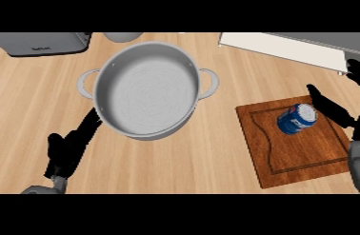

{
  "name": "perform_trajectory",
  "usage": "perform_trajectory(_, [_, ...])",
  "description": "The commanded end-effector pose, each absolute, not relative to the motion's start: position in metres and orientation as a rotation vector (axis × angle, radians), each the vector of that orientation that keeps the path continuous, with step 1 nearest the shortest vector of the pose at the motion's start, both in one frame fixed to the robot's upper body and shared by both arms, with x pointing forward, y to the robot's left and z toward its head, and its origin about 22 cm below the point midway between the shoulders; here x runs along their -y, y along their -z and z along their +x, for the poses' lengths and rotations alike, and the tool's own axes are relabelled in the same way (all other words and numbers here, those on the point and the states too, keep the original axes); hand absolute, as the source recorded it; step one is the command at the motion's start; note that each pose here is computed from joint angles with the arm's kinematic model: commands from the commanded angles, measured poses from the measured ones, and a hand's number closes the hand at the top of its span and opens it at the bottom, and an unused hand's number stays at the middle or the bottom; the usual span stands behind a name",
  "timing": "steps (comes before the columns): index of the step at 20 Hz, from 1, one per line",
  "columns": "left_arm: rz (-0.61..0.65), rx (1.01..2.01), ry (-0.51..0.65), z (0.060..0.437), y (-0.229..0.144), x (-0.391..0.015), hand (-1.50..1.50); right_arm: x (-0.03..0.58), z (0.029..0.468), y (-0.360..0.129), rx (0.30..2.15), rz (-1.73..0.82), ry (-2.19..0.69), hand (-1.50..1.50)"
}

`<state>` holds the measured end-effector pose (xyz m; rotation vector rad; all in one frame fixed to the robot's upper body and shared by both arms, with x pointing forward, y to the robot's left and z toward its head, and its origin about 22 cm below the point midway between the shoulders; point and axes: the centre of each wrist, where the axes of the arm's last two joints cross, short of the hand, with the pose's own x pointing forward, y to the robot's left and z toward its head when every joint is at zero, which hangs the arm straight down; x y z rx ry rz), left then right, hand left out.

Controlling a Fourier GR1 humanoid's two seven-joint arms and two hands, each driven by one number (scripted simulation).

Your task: Pick the can from the cutting board and place it in the pot

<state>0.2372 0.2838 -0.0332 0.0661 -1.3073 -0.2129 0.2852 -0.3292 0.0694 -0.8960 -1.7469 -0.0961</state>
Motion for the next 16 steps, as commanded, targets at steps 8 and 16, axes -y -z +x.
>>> perform_trajectory(8, [-0.033,1.277,0.256,0.254,0.025,-0.242,0.00,0.296,0.224,-0.108,1.517,-0.992,0.102,-1.50])
perform_trajectory(16, [-0.057,1.277,0.273,0.262,0.029,-0.237,0.00,0.296,0.239,-0.167,1.310,-0.826,0.199,-1.50])
